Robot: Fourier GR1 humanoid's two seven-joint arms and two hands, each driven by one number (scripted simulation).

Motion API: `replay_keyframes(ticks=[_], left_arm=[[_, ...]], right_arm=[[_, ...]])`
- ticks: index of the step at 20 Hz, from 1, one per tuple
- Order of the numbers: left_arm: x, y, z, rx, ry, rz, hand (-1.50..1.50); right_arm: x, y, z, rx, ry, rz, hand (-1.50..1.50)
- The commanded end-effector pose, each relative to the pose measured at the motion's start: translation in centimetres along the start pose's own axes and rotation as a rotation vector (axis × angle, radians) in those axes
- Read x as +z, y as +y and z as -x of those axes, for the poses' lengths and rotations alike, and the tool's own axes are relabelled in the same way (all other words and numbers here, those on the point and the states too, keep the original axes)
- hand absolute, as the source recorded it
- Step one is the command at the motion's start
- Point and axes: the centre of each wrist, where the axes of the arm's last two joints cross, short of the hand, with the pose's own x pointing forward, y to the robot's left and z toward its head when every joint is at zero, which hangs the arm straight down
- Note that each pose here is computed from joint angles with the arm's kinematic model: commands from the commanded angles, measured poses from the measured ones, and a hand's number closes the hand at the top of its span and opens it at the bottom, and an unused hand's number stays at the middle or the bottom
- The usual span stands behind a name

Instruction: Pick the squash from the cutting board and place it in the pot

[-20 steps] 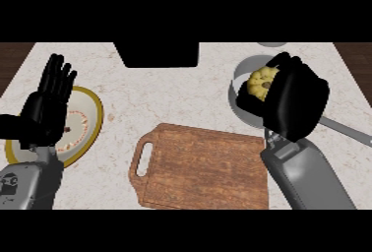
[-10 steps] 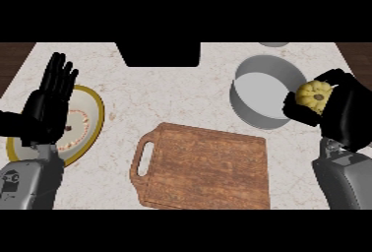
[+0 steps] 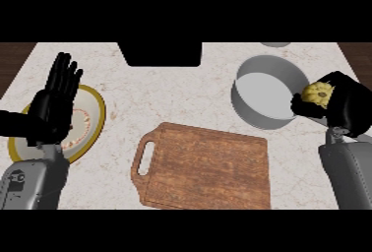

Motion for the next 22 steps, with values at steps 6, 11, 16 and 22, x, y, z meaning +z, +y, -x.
replay_keyframes(ticks=[6,11,16,22], left_arm=[[0.0,0.3,0.6,-0.008,0.014,-0.003,0.00],[-1.0,1.2,-0.8,0.009,-0.005,-0.003,0.00],[0.0,-0.4,1.1,0.004,0.016,0.000,0.00],[0.8,1.1,1.6,0.005,0.017,-0.005,0.00]], right_arm=[[-1.5,4.1,4.3,-0.215,0.024,-0.237,-1.50],[-2.4,3.3,2.0,-0.317,-0.103,-0.151,-1.50],[-2.4,1.7,1.4,-0.565,-0.051,-0.067,-1.50],[-2.6,0.9,3.3,-0.744,0.074,0.013,-1.50]])
